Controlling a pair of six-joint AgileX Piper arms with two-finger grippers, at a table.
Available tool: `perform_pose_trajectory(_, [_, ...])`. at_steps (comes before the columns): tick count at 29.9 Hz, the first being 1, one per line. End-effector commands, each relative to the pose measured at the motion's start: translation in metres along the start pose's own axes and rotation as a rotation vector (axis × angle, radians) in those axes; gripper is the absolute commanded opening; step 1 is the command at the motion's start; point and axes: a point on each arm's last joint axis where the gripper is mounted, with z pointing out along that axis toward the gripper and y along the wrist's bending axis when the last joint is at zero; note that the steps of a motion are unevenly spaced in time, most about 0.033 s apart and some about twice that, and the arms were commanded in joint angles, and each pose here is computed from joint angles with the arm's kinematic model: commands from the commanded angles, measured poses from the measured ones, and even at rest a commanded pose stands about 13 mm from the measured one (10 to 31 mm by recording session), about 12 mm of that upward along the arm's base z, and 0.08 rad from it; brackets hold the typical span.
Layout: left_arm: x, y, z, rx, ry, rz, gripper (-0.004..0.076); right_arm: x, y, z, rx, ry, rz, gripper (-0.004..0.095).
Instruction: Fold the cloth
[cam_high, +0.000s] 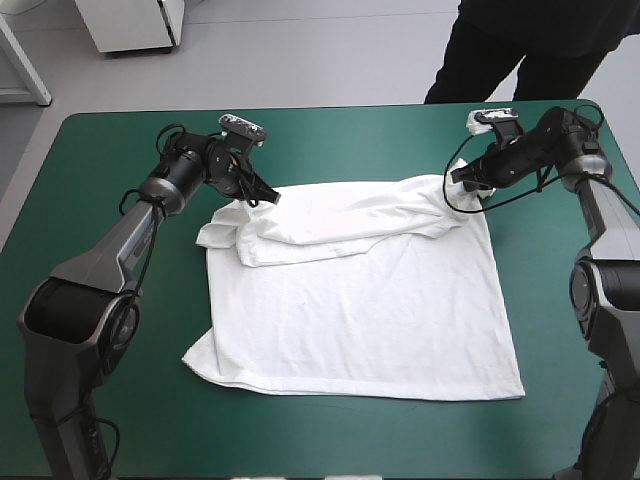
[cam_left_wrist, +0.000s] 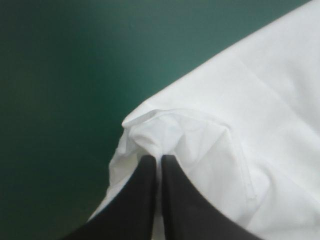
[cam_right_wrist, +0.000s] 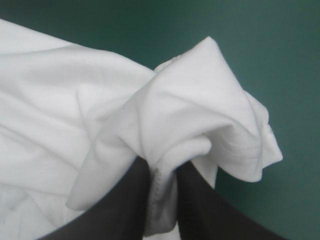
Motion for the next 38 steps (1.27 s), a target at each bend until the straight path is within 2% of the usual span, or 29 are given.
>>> perform_pose_trajectory(1, [-0.012, 0.005, -0.035, 0.008, -0.084, 0.001, 0.0124, -0.011, 0.008, -0.033, 0.008, -0.081, -0.018, 0.0406])
perform_pose_trajectory(2, [-0.010, 0.006, -0.036, 0.015, -0.069, 0.006, 0.0181, -0.011, 0.008, -0.033, 0.006, -0.078, -0.008, 0.0507])
perform_pose_trajectory(4, [-0.008, 0.009, -0.042, 0.009, -0.049, 0.006, 0.0298, -0.011, 0.009, -0.038, 0.003, -0.077, 0.000, 0.0606])
perform_pose_trajectory(7, [-0.006, 0.011, -0.061, 0.007, -0.042, -0.002, 0.0412, -0.009, 0.011, -0.051, 0.000, -0.067, -0.001, 0.0588])
perform_pose_trajectory(12, [0.006, 0.008, -0.095, 0.032, 0.046, -0.024, 0.0417, 0.000, 0.019, -0.083, 0.035, -0.063, -0.001, 0.0566])
perform_pose_trajectory(17, [0.031, 0.000, -0.122, 0.059, 0.141, -0.061, 0.0417, 0.035, 0.037, -0.106, 0.045, -0.019, 0.014, 0.0566])
perform_pose_trajectory(22, [0.085, -0.016, -0.142, 0.106, 0.238, -0.076, 0.0417, 0.090, 0.066, -0.127, 0.037, 0.031, 0.061, 0.0566])
perform_pose_trajectory(27, [0.141, -0.032, -0.157, 0.120, 0.234, -0.092, 0.0417, 0.129, 0.097, -0.144, 0.058, 0.025, 0.002, 0.0566])
perform_pose_trajectory(32, [0.191, -0.044, -0.145, 0.131, 0.287, -0.082, 0.0418, 0.147, 0.122, -0.158, 0.074, 0.038, -0.059, 0.0566])
perform_pose_trajectory(38, [0.213, -0.051, -0.126, 0.154, 0.302, -0.069, 0.0418, 0.151, 0.130, -0.161, 0.091, 0.062, -0.078, 0.0565])
